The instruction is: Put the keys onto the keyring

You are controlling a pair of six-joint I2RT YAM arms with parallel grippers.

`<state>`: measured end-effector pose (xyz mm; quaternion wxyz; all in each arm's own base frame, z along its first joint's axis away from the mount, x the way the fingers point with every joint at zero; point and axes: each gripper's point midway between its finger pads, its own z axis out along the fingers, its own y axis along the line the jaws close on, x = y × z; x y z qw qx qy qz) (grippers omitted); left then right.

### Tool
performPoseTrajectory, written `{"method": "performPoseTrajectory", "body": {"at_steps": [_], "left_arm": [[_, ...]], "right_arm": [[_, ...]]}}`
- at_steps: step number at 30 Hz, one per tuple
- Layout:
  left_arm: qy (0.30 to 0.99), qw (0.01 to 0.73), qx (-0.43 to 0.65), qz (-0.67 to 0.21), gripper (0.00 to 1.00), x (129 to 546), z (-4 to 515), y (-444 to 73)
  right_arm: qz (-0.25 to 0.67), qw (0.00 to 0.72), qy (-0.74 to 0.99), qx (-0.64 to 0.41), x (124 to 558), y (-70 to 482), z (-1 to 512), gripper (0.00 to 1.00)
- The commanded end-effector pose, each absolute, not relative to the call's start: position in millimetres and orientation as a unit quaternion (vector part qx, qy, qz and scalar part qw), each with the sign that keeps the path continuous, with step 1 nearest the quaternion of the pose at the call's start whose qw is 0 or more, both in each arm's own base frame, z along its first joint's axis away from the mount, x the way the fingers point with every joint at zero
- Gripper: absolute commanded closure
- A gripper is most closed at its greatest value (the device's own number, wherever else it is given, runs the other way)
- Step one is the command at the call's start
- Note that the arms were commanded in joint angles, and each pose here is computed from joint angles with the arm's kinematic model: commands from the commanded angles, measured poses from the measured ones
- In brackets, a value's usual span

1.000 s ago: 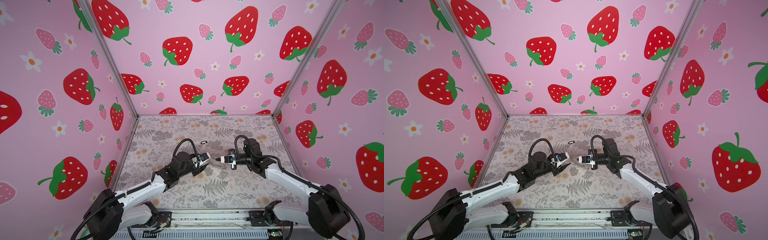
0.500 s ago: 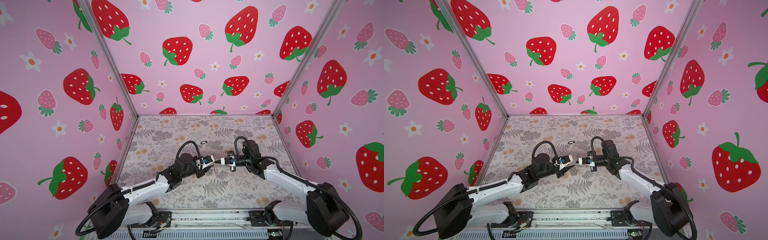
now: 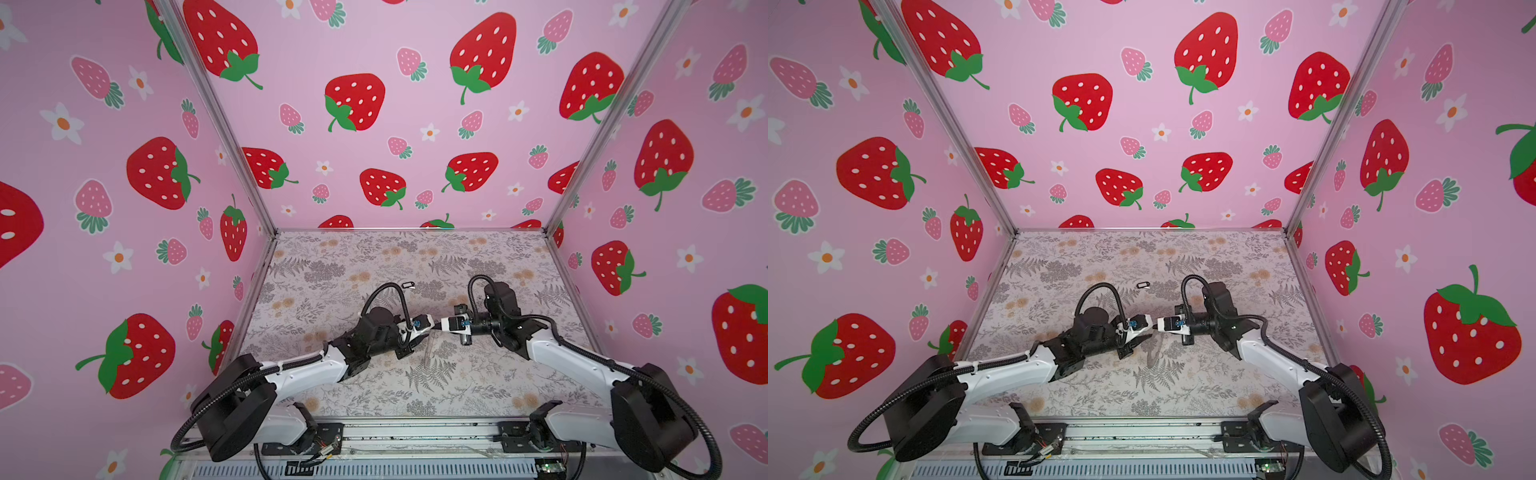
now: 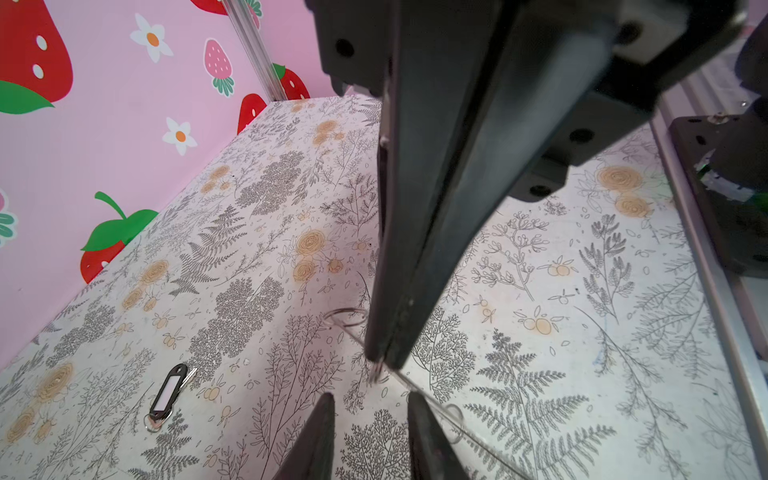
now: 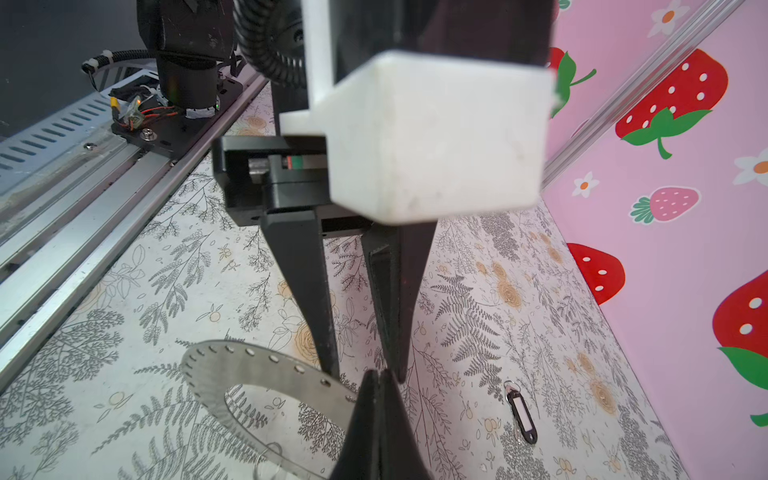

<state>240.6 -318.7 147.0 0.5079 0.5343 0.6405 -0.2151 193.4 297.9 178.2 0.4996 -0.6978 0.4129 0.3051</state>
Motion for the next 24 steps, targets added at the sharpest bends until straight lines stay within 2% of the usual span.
{"method": "performPoseTrajectory", "body": {"at_steps": [1, 11, 21, 22, 24], "left_arm": [[0.611, 0.537, 0.537, -0.224, 0.68, 244, 174, -331], [0.598, 0.54, 0.545, -0.232, 0.71, 239, 182, -336], [0.594, 0.534, 0.558, -0.226, 0.95, 235, 180, -337], [0.593, 0.532, 0.562, -0.223, 1.0, 234, 180, -336], [0.59, 0.531, 0.569, -0.214, 1.0, 233, 178, -334]], "right_arm": [[0.315, 0.502, 0.394, -0.702, 184, 299, 180, 1.0], [0.316, 0.499, 0.394, -0.704, 184, 300, 179, 1.0], [0.312, 0.497, 0.397, -0.705, 185, 301, 176, 1.0], [0.303, 0.501, 0.401, -0.704, 188, 301, 178, 0.91], [0.274, 0.516, 0.408, -0.701, 195, 298, 183, 0.81]]}}
